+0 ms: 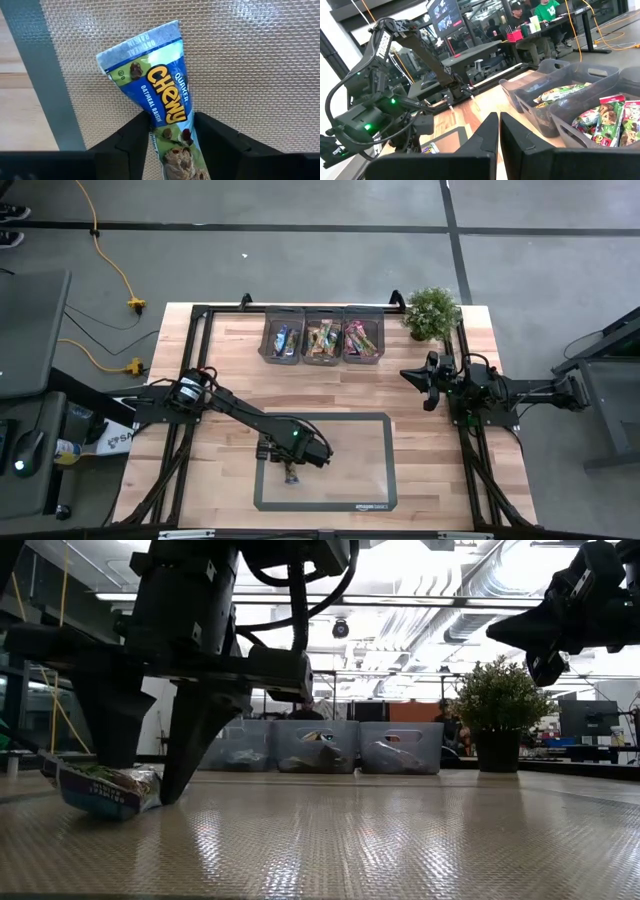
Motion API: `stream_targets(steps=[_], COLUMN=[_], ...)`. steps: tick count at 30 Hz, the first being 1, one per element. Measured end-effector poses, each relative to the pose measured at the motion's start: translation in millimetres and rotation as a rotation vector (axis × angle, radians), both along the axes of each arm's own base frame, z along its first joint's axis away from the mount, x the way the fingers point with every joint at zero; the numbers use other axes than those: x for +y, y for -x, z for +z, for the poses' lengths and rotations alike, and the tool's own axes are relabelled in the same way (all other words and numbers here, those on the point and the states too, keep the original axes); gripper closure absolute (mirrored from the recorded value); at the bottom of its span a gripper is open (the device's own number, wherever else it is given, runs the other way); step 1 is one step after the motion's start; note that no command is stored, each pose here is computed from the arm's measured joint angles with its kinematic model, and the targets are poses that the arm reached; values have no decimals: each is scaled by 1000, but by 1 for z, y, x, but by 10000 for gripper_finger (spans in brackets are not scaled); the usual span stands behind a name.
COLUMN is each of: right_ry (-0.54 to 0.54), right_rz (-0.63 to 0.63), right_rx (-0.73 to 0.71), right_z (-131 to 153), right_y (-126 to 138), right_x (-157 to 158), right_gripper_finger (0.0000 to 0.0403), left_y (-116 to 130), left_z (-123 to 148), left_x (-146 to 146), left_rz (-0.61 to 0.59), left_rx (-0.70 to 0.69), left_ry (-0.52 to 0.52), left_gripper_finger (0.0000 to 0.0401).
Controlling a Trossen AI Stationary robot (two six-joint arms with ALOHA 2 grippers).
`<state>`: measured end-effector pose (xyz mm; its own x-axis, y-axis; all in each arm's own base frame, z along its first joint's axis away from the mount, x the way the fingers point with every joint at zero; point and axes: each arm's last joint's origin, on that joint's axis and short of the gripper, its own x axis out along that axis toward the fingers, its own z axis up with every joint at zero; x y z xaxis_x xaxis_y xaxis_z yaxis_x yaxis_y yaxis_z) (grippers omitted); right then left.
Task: Pick and place Granola Bars by type
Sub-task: Put the blue granola bar into the left black bin
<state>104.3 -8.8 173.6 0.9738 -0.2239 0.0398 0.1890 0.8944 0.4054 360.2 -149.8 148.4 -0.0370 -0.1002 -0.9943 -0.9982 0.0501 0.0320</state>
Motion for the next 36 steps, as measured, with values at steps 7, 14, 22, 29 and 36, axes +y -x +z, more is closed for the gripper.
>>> stream_targets(steps=[7,14,22,29,36], right_ry=[0,0,0,0,0], right_rz=[0,0,0,0,0], right_rx=[0,0,0,1,0], right_z=[0,0,0,0,0], right_y=[0,0,0,0,0], right_x=[0,0,0,0,0], right_gripper_finger=[402,402,402,402,402], left_y=[-1,-1,0,5,8], left_z=[0,0,-1,8,19], left_x=[0,0,0,2,5], left_rz=[0,-26,-48,-54,-107], left_rx=[-10,-9,0,7,-28], left_ry=[1,7,19,-7,-52], left_gripper_finger=[293,321,332,341,342])
